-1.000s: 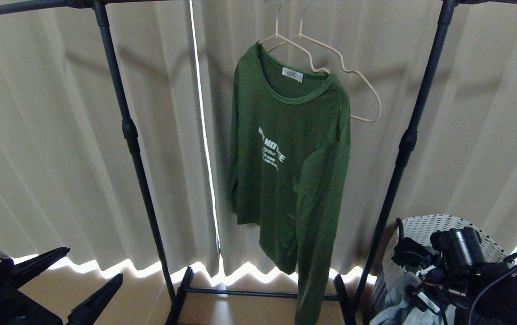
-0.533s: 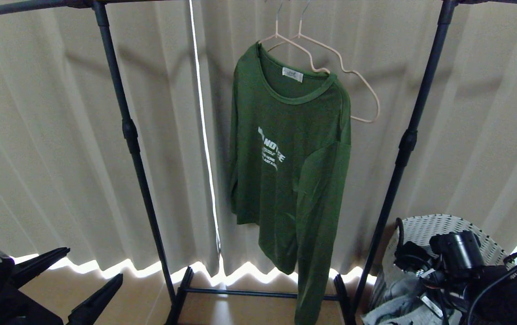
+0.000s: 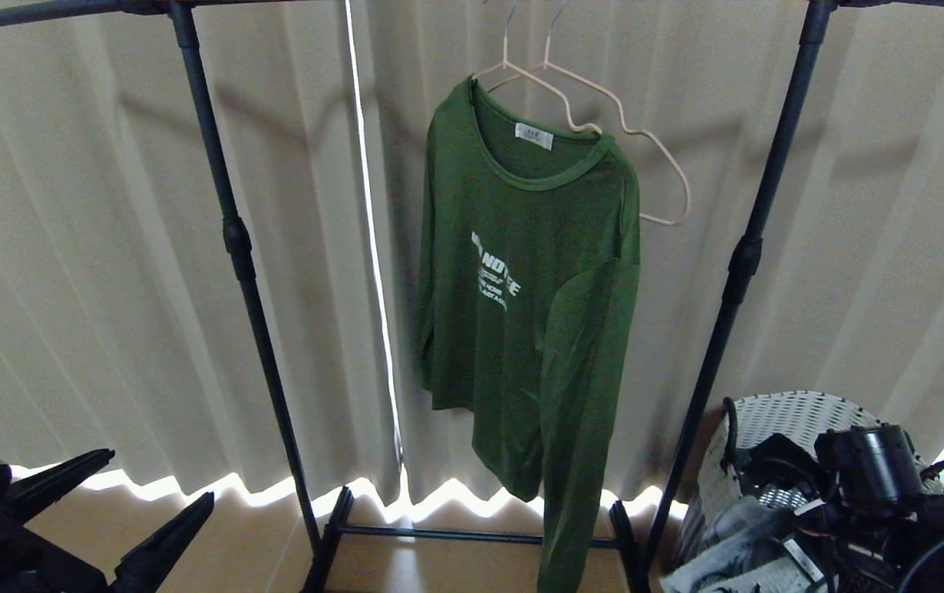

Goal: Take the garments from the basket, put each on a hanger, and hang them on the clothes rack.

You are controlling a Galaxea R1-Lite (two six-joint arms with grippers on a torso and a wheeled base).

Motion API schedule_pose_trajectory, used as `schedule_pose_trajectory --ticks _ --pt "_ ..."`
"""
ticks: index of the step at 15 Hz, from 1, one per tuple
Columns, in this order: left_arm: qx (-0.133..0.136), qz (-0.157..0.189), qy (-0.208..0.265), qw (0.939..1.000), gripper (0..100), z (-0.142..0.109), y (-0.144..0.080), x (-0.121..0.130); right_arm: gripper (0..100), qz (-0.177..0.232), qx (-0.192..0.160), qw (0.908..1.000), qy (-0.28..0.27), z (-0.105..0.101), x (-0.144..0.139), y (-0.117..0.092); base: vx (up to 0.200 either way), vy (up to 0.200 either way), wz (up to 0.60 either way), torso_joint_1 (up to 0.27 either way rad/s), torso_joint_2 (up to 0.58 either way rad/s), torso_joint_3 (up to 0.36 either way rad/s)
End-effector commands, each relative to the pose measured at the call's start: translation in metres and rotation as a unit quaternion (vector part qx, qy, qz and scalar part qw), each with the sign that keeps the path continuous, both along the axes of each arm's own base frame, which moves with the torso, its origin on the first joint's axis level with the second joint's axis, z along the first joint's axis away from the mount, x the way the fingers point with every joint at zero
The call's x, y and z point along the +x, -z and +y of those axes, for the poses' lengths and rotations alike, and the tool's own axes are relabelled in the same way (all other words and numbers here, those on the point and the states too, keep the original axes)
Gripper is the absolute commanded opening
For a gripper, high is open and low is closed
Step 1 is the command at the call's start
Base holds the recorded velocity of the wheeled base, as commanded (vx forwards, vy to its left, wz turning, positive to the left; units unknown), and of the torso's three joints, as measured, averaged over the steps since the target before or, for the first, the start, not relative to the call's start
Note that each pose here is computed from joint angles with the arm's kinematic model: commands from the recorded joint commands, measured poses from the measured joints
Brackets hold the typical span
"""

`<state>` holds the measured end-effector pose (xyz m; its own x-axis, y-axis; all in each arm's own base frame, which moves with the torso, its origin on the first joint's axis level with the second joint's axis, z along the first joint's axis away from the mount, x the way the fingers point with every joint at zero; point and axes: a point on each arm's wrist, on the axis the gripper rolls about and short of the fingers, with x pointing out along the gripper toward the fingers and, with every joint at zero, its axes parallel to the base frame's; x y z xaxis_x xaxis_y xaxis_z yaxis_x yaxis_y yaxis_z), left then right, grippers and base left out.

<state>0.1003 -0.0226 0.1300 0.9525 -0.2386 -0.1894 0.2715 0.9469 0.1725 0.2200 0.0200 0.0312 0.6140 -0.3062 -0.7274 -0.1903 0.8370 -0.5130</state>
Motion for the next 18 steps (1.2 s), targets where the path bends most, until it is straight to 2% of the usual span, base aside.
schedule_pose_trajectory --ticks 1,2,4,6,10,12,16,18 --pt "-0.008 -0.012 -0.011 0.9998 100 0.002 -0.003 -0.002 0 -0.091 0.022 0.9956 0.0 0.001 -0.016 -0.039 0.0 0.0 0.0 0.0 0.0 0.0" --pt "-0.009 -0.015 -0.012 0.9998 100 0.002 -0.005 -0.001 0 -0.132 0.035 0.9905 -0.008 0.002 -0.019 -0.056 0.0 0.0 0.0 0.0 0.0 0.0" --pt "-0.006 -0.016 -0.012 0.9998 100 0.003 -0.005 -0.001 0 -0.162 0.057 0.9848 -0.029 0.003 -0.023 -0.069 0.0 0.0 0.0 0.0 0.0 0.0" --pt "-0.007 -0.015 -0.012 0.9998 100 0.002 -0.005 -0.001 0 -0.174 0.064 0.9819 -0.041 0.006 -0.025 -0.074 0.0 0.0 0.0 0.0 0.0 0.0" --pt "-0.009 -0.024 -0.012 0.9996 100 0.001 -0.012 0.004 0 -0.211 0.078 0.9728 -0.055 0.008 -0.019 -0.081 -0.2 0.0 0.0 -0.002 0.0 0.0" --pt "-0.009 -0.03 -0.01 0.9995 100 0.001 -0.015 0.006 0 -0.216 0.079 0.9717 -0.056 0.009 -0.016 -0.081 -0.2 0.0 0.0 -0.002 0.0 0.0" --pt "-0.008 -0.026 -0.008 0.9996 100 -0.001 -0.017 0.012 0 -0.224 0.087 0.9671 -0.082 0.021 -0.015 -0.086 0.0 0.0 0.0 0.0 0.0 0.0" --pt "-0.013 -0.032 -0.001 0.9994 100 -0.003 -0.027 0.023 0 -0.237 0.096 0.9614 -0.101 0.03 -0.01 -0.092 0.0 0.0 0.0 0.0 0.0 0.0"
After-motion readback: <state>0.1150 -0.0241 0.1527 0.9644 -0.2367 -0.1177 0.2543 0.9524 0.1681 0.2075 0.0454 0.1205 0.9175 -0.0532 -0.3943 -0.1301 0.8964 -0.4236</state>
